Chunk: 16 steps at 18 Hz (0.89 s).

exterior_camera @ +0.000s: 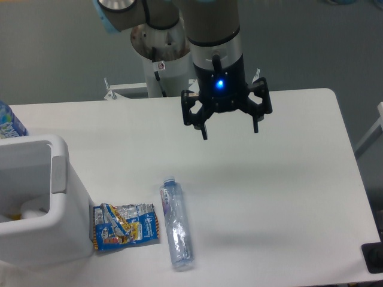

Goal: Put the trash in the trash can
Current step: 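Move the open gripper down toward the clear plastic water bottle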

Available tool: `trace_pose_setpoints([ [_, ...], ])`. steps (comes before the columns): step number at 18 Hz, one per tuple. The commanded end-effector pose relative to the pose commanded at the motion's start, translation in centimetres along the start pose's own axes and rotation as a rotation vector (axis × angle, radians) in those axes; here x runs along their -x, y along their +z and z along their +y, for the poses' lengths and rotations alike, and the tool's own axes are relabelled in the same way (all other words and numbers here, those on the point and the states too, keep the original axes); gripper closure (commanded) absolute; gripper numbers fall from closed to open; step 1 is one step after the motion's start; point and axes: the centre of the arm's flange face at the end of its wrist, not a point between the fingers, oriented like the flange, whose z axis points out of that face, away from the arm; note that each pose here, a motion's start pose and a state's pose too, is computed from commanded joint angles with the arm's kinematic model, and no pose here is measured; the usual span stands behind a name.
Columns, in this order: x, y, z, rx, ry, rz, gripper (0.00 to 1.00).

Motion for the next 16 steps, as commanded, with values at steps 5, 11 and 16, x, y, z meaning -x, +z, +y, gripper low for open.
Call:
trace_pose_setpoints([
  [5,0.7,0.4,0.1,0.006,-0.01,0.0,0.0],
  [11,0.7,3.8,-1.1,0.019,-0.019,0.019,0.0],
  [16,-0.3,10.5,-3.1,0.037,-0.086,0.037,0.0],
])
